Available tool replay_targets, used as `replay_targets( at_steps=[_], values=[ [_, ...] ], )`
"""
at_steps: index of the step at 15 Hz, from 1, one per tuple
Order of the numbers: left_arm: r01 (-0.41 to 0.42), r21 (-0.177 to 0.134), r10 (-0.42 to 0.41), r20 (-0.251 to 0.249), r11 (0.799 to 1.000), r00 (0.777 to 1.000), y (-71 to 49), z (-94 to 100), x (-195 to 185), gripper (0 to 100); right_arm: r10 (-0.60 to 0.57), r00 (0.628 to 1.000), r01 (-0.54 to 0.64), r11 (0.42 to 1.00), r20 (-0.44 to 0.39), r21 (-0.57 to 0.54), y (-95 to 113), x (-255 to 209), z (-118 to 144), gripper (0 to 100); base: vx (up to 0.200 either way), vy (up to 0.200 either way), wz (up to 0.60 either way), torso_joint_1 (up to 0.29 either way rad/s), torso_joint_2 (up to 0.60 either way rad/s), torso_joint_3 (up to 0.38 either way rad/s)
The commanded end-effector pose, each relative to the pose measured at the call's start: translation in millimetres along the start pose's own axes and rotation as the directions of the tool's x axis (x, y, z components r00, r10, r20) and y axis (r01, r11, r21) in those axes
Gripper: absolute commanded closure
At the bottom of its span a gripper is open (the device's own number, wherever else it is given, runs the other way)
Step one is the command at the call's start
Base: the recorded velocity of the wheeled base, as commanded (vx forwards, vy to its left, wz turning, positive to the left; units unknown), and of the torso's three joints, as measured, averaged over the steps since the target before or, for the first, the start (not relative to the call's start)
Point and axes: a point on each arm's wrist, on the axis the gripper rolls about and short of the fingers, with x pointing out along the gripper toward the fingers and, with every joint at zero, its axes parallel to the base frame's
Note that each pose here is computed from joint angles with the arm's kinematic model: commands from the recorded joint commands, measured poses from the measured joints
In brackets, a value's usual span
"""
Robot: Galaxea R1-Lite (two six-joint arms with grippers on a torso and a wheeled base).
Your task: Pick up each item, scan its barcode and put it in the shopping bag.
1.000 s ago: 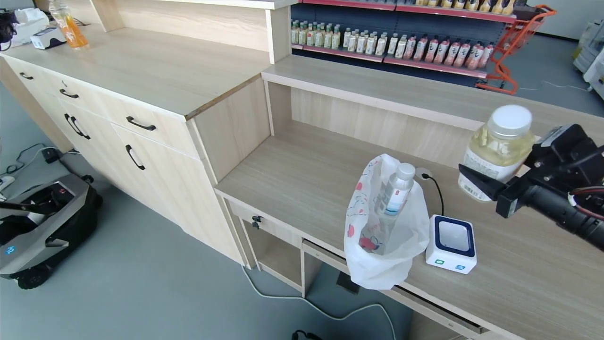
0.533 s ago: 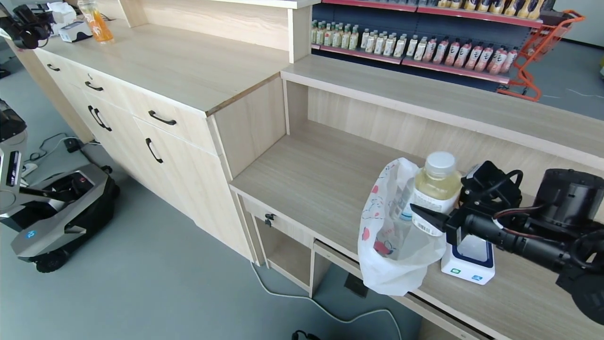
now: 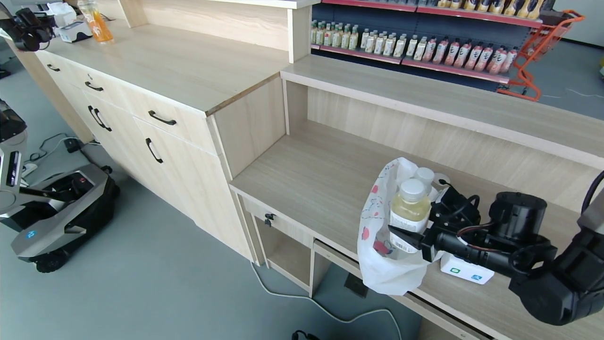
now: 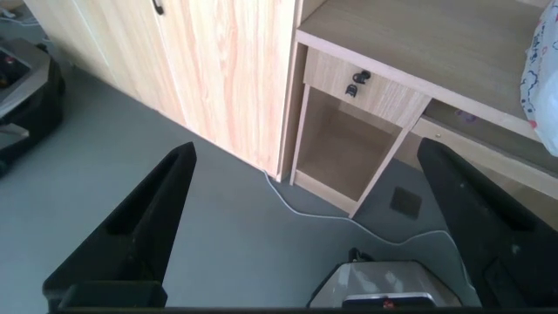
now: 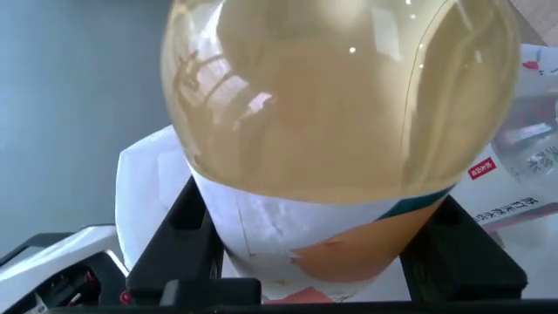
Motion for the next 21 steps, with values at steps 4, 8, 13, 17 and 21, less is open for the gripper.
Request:
replay_targets(
  at_steps=[4,8,13,17,21],
  values=[
    [0.001,0.000,-0.001,0.000,1.000,1.000,0.0,0.0,0.0,0,0.018,0.999,-0.016,0.998,-0.037,0.059,5.0,18.8,-42.3,100,0.000,0.000,0.00,0.000,0.00,0.000],
    [0.000,0.000,0.000,0.000,1.000,1.000,0.0,0.0,0.0,0,0.020,0.999,-0.016,0.995,-0.033,0.102,7.6,31.5,-63.5,100,0.000,0.000,0.00,0.000,0.00,0.000],
    [0.000,0.000,0.000,0.000,1.000,1.000,0.0,0.0,0.0,0,0.021,0.998,-0.015,0.993,-0.051,0.115,6.6,37.7,-76.7,100,0.000,0.000,0.00,0.000,0.00,0.000],
    [0.000,0.000,0.000,0.000,1.000,1.000,0.0,0.0,0.0,0,0.021,0.998,-0.015,0.993,-0.052,0.117,6.8,37.5,-76.8,0,0.000,0.000,0.00,0.000,0.00,0.000],
    [0.000,0.000,0.000,0.000,1.000,1.000,0.0,0.0,0.0,0,-0.011,1.000,0.010,0.992,0.010,0.124,-2.5,32.1,-51.4,0,0.000,0.000,0.00,0.000,0.00,0.000]
  ],
)
